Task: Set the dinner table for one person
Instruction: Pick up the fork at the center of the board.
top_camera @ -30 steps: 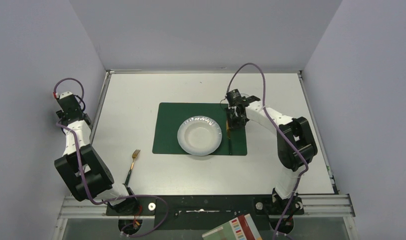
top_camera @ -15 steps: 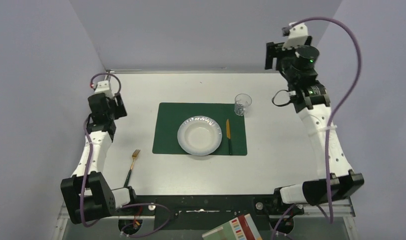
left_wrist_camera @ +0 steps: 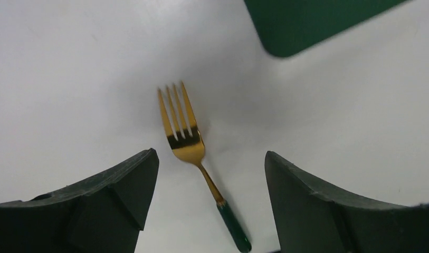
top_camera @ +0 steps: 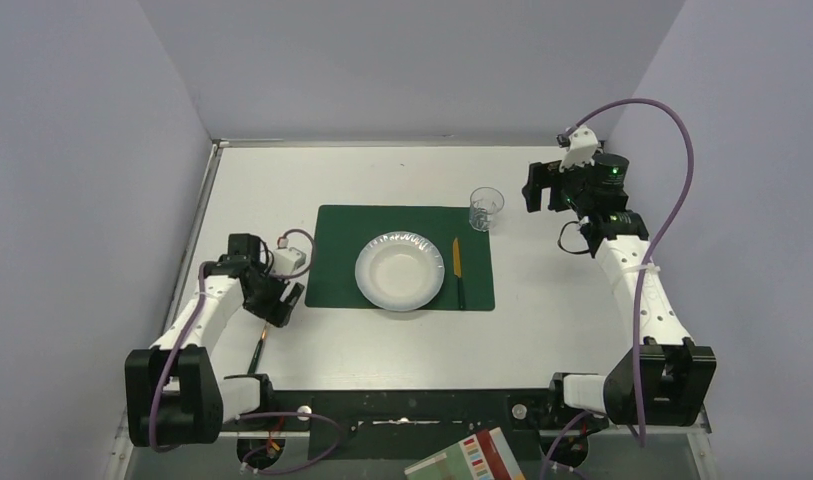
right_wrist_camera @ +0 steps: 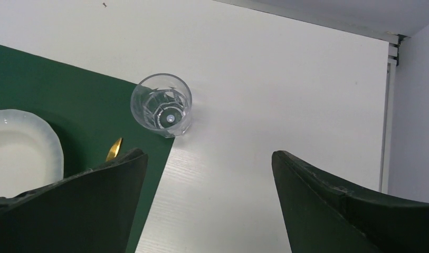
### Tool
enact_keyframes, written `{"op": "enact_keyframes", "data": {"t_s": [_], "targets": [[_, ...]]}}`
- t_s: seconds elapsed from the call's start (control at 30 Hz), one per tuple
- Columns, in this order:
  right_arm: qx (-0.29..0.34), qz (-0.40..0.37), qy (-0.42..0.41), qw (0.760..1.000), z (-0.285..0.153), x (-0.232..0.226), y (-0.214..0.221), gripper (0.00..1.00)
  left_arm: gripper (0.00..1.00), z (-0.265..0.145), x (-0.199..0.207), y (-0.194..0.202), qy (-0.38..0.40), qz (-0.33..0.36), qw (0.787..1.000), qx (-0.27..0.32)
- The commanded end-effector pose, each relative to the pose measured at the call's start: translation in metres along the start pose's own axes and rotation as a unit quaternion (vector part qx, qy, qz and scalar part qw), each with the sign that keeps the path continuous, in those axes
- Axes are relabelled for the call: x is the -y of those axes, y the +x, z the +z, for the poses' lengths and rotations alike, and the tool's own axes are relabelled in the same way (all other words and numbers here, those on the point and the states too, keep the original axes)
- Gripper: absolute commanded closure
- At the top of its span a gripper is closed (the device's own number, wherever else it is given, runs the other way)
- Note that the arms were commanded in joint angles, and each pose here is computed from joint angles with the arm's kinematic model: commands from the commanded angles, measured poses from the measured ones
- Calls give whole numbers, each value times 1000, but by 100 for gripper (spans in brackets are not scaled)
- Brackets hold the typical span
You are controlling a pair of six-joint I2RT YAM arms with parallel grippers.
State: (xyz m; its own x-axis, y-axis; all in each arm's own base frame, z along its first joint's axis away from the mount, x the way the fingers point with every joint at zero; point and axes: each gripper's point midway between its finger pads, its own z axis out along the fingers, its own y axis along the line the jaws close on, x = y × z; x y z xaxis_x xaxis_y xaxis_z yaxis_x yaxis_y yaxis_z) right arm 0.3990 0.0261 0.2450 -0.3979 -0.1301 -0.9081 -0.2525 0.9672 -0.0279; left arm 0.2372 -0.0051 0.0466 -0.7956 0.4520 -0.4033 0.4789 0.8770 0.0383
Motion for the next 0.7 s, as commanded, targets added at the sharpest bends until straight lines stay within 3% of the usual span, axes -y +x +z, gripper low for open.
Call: {"op": "enact_keyframes", "data": {"t_s": [0.0, 0.2, 0.47, 0.67], "targets": [[49, -15, -53, 997, 3, -16, -25, 8, 25, -27, 3, 55, -28, 13, 995, -93], [28, -13, -77, 997, 14, -22, -11, 8, 26, -45, 5, 58, -49, -9, 995, -83], [17, -11, -102, 995, 16, -32, -7, 8, 35, -25, -9, 56, -76, -37, 992, -91], [19, -11, -105, 994, 13, -33, -8, 8, 44, 4, 1, 52, -28, -57, 993, -98]]}}
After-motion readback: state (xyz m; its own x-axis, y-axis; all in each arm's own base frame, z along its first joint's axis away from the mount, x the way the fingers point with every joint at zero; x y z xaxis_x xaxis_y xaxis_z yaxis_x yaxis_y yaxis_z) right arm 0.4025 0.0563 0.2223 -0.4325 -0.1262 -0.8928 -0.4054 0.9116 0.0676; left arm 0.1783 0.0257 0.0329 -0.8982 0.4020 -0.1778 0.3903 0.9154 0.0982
